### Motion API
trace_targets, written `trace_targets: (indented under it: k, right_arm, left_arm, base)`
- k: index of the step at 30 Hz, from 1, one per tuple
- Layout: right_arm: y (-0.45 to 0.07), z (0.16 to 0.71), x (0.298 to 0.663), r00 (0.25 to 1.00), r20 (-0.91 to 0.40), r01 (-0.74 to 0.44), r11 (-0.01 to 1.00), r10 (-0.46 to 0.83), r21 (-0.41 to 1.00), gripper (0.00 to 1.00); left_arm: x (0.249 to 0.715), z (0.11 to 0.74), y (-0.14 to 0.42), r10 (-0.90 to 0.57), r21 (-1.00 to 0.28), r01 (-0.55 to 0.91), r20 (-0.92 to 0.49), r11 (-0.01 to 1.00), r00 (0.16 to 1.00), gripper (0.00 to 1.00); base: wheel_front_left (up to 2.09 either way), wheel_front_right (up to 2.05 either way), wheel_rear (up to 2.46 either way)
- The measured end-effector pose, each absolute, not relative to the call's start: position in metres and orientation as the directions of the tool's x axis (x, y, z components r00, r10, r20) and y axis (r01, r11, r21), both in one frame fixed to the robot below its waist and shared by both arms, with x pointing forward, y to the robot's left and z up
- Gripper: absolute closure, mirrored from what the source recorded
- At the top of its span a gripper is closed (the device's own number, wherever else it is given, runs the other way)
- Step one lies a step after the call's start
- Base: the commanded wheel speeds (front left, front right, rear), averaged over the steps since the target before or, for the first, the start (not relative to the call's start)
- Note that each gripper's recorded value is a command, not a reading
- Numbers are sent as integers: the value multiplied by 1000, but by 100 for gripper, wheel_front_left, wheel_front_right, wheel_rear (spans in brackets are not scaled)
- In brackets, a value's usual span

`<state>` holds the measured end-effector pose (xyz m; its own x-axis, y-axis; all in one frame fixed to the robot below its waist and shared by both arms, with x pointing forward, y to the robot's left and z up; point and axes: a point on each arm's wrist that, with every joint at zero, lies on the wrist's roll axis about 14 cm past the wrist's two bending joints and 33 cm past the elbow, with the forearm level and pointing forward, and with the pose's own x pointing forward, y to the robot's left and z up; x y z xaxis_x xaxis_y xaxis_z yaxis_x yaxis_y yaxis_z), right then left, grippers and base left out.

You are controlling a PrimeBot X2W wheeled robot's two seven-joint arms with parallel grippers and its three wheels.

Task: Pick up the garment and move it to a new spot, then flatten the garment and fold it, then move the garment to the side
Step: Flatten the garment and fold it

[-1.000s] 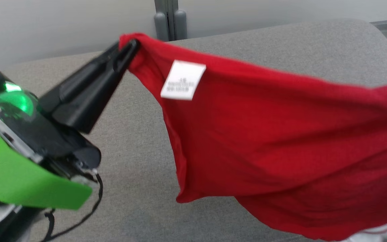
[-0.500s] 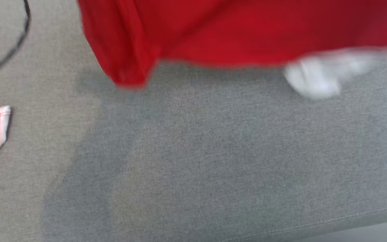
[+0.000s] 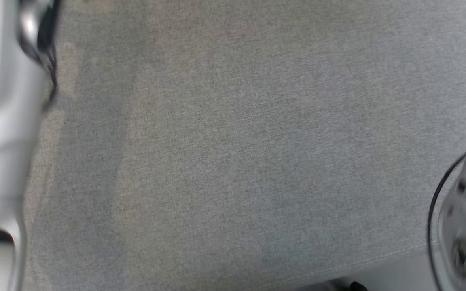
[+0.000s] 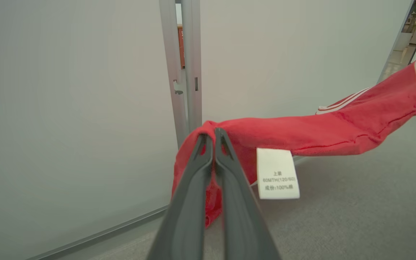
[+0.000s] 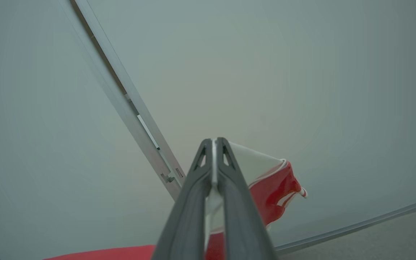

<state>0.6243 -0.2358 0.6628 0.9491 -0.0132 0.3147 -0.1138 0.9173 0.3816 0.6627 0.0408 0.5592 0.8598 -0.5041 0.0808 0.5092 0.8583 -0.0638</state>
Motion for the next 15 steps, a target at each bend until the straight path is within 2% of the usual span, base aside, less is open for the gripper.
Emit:
trace_targets:
  k: [6,15]
  right_arm:
    - [-253,558,534,989,132,-6,881,-65,474,100]
    - [-273,477,399,975,-101,220,808,-197,547,100]
  left_arm:
    - [580,455,42,-550,-221,519,-116,826,827,100]
    - [446,405,54,-522,-380,410,-263,829,811,100]
  base:
    - [0,0,0]
    - [0,0,0]
